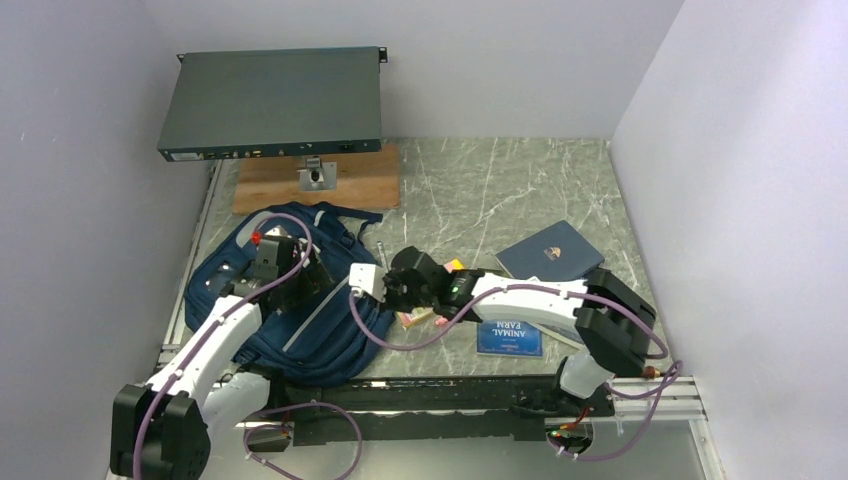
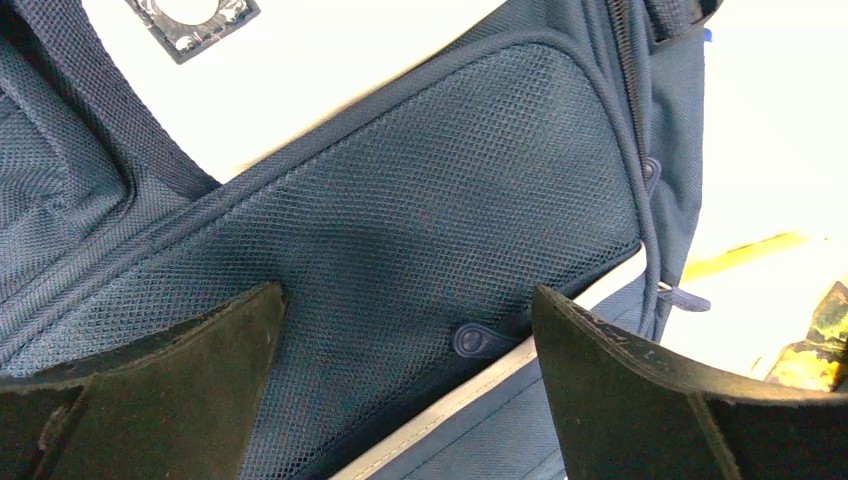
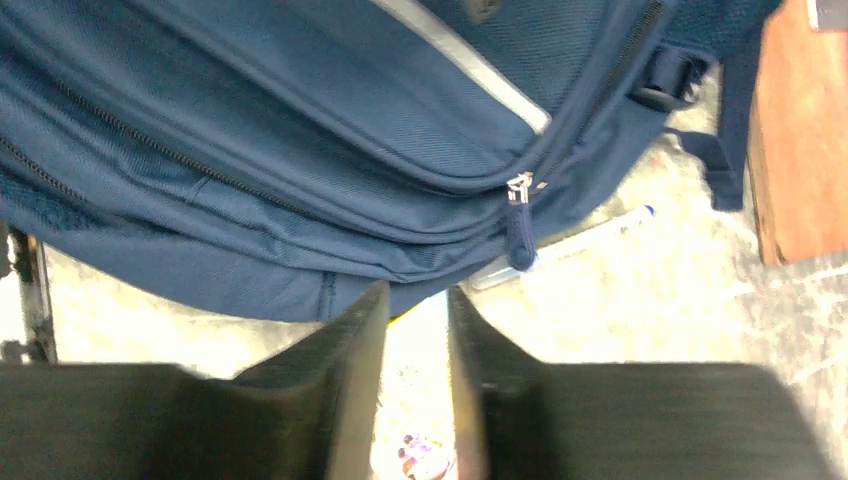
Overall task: Pack the student bag
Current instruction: Unzip the student bag at the center of the board.
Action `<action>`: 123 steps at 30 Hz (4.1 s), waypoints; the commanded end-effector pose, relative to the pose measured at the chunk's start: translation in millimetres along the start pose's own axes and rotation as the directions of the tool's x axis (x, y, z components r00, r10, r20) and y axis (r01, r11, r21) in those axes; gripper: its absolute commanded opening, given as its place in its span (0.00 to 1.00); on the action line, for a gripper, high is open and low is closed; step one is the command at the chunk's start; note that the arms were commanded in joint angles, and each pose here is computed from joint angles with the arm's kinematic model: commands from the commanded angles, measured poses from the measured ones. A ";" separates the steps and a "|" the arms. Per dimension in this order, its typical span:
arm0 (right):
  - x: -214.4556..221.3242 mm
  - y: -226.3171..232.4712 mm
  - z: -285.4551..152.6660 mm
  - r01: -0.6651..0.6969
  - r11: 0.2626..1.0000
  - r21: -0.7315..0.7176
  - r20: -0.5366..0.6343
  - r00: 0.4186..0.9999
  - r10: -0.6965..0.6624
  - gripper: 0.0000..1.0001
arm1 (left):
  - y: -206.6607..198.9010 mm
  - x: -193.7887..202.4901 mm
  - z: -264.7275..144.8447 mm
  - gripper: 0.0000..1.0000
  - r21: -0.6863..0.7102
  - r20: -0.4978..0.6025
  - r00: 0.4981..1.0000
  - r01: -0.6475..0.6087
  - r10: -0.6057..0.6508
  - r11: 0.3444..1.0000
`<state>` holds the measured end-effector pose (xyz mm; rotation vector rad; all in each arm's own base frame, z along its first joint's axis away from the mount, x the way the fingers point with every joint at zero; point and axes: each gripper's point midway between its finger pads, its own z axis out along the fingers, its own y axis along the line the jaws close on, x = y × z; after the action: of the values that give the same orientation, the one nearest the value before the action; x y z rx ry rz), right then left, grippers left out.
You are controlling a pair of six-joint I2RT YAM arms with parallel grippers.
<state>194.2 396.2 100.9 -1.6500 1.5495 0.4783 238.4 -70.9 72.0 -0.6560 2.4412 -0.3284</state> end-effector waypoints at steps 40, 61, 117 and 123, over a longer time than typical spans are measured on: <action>5.8 -69.4 44.7 -0.069 0.988 -0.136 0.106 0.991 0.084 0.41 | -17.7 -0.8 -11.4 1.00 0.165 0.061 0.995 -0.085 0.076 0.983; 10.2 12.9 22.8 -0.174 0.984 0.049 -0.240 0.954 0.181 0.00 | -3.3 0.2 11.7 1.00 0.100 0.065 0.997 0.038 -0.045 0.994; -11.7 40.6 2.9 -0.430 0.894 0.128 0.324 0.870 0.372 0.00 | -104.2 45.9 37.1 0.49 0.004 -0.258 0.684 -0.706 0.683 0.708; -8.2 37.8 -0.5 -0.472 0.868 0.154 0.273 0.865 0.421 0.00 | -114.5 -7.8 29.8 0.00 -0.062 -0.132 0.794 -0.604 0.593 0.795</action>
<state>153.4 404.7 80.5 -1.0609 1.7039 0.7212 259.1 -194.4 66.2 0.2968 2.7656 -0.0544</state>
